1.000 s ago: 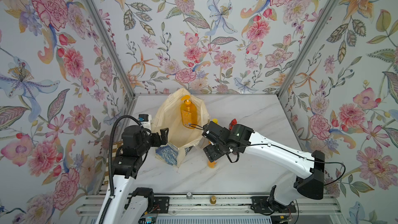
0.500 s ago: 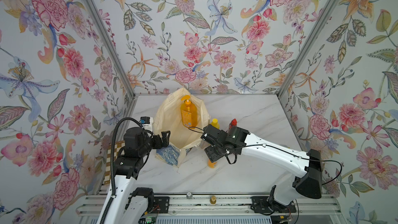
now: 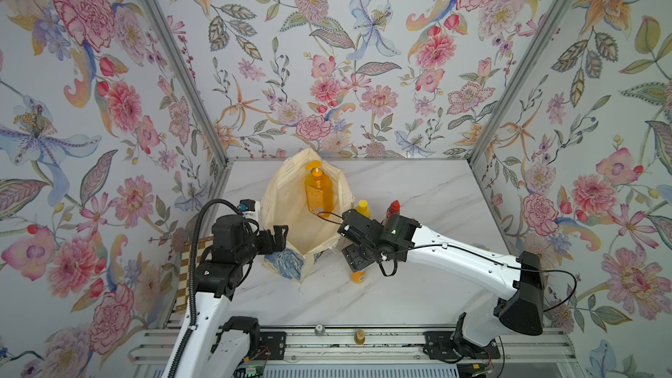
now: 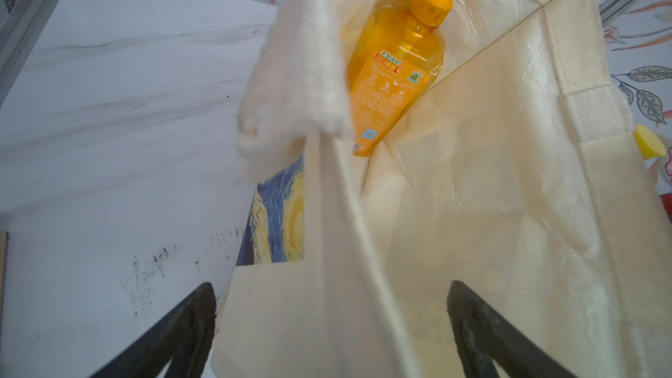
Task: Pack dish soap into the shopping bag
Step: Pick up the bottle of dish soap at the center of the board.
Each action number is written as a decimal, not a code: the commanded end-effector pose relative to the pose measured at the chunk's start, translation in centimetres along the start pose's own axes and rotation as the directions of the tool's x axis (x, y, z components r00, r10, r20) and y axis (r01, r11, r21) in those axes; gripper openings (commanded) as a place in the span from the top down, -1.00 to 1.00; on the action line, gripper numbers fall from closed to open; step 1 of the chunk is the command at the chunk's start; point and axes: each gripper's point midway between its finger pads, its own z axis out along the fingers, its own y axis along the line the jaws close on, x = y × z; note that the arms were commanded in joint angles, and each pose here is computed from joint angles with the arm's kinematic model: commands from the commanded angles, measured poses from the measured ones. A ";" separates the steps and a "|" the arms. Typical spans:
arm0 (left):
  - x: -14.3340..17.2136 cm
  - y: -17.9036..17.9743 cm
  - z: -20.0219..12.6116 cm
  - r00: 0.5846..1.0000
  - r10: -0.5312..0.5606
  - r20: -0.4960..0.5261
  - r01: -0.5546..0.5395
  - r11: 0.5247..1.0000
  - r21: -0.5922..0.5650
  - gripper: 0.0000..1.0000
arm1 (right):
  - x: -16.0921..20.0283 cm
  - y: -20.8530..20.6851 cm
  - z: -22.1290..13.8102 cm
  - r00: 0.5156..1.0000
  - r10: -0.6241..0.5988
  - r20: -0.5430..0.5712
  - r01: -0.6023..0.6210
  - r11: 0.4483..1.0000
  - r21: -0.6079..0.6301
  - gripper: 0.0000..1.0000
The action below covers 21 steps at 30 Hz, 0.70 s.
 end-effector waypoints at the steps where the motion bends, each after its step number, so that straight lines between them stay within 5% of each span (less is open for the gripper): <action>1: 0.9 0.5 -0.5 0.999 -0.016 -0.052 0.014 0.999 -0.037 -0.99 | 0.5 -0.4 0.0 1.000 0.004 -0.007 -0.004 1.000 0.015 -0.42; 21: 2.2 1.1 0.5 0.997 -0.040 -0.073 0.036 0.998 -0.050 -0.99 | -0.2 0.8 -3.2 0.993 0.001 0.117 -0.001 1.000 0.002 -0.78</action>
